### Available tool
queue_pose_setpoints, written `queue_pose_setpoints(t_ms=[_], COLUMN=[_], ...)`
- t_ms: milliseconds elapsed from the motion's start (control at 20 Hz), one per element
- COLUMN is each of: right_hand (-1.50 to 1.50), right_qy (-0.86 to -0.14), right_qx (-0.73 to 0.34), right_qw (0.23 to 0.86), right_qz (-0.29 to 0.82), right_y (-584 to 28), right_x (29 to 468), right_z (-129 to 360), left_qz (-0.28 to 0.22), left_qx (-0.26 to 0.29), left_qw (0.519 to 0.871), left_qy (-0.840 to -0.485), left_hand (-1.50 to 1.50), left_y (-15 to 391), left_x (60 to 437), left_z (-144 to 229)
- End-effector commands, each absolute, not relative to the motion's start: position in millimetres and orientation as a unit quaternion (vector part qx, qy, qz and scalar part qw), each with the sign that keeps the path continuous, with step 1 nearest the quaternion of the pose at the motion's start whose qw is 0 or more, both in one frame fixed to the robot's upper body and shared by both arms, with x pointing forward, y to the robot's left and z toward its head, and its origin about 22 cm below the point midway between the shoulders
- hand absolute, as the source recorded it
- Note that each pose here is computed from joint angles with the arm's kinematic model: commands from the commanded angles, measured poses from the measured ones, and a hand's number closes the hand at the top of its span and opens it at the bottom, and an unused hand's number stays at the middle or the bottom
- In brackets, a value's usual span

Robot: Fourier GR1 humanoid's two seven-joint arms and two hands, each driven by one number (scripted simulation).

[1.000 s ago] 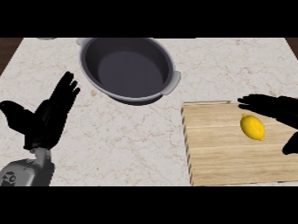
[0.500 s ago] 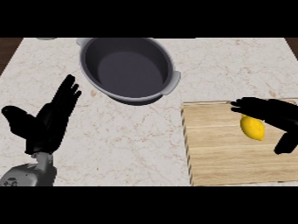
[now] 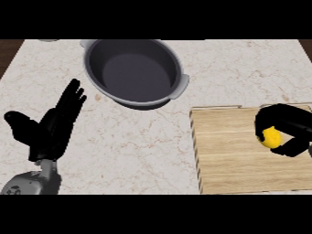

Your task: Pick the lemon from the tray and place it in the pot

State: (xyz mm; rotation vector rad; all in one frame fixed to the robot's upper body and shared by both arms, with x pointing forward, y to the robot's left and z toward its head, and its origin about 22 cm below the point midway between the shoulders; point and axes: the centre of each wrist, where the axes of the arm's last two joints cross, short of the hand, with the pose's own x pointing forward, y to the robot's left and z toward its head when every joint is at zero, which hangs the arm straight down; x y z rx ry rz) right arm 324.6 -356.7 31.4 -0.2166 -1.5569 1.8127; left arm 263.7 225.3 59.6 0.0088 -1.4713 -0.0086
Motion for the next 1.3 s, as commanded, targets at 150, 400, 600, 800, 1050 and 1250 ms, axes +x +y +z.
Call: queue_pose_setpoints(t_ms=[150, 400, 600, 800, 1050, 1250], right_hand=[1.5, 1.5, 1.5, 1.5, 1.5, 1.5], right_qy=[-0.565, -0.499, -0.466, -0.448, -0.456, -0.485], right_qx=[-0.158, -0.244, -0.303, -0.394, -0.457, -0.506], right_qw=[0.531, 0.682, 0.736, 0.741, 0.727, 0.692], right_qz=[0.611, 0.476, 0.387, 0.308, 0.233, 0.174], right_y=[-306, -329, -305, -291, -237, -182], right_x=[320, 297, 298, 310, 331, 347], right_z=[-13, -46, -53, -34, 0, 41], left_qz=[0.001, 0.011, 0.021, 0.02, 0.018, 0.009], left_qx=[0.006, 0.029, 0.039, 0.048, 0.045, 0.035], left_qw=[0.744, 0.745, 0.748, 0.755, 0.756, 0.76], left_qy=[-0.668, -0.666, -0.662, -0.654, -0.652, -0.649], left_hand=[0.0, 0.0, 0.0, 0.0, 0.0, 0.0], left_y=[228, 240, 245, 248, 247, 242], left_x=[263, 261, 260, 257, 259, 259], left_z=[55, 55, 53, 50, 49, 48])
